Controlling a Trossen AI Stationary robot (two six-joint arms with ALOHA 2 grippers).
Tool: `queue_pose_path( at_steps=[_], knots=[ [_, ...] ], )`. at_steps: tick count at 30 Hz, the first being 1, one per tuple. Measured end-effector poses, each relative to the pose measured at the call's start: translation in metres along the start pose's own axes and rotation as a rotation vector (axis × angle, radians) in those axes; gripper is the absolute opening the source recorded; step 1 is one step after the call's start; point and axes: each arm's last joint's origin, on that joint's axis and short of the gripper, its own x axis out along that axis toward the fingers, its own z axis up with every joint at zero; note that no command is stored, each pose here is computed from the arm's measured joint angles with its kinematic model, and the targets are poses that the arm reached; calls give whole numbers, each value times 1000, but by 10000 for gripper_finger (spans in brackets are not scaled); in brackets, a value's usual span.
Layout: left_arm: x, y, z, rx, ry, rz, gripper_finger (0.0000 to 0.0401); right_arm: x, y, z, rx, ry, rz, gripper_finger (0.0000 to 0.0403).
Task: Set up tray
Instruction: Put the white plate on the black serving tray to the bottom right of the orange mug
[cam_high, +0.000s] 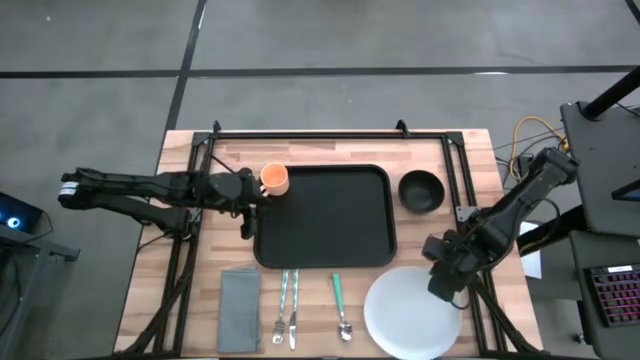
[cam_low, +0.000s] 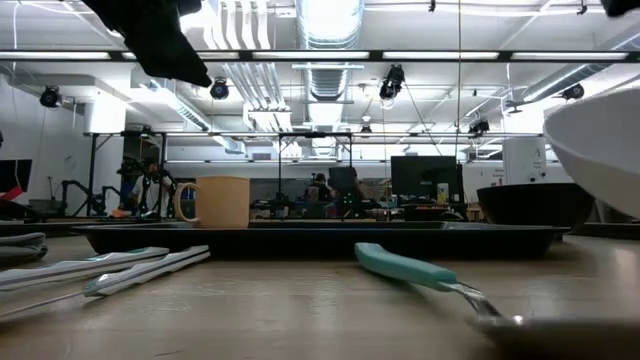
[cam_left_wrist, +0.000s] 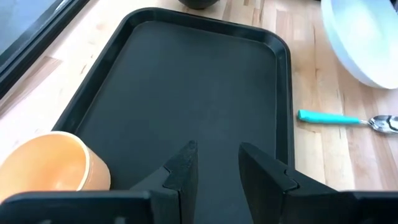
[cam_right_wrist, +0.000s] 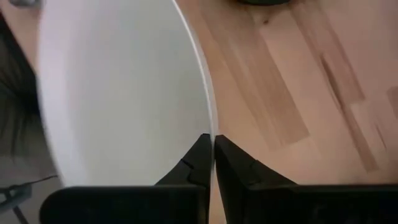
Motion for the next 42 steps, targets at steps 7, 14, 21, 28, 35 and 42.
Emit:
queue_pose_path(
  at_steps=[7, 14, 21, 28, 35, 42],
  knots=[
    [3, 0, -2, -2, -13, -3, 95, -41, 8, 12, -5, -125, 4, 8],
    [2, -1, 6, 9, -79, -17, 95, -55, 8, 38, 15, -292, -20, 8],
    [2, -2, 7, 14, -88, -18, 95, -50, -2, 81, -40, -345, 63, 8],
    [2, -2, 7, 15, -87, -18, 95, -48, -31, 128, -74, -353, 151, 8],
    [2, -2, 6, 15, -86, -17, 95, -49, -56, 147, -94, -357, 127, 8],
    [3, -2, 6, 16, -82, -17, 95, -45, -73, 158, -99, -380, 119, 8]
  ],
)
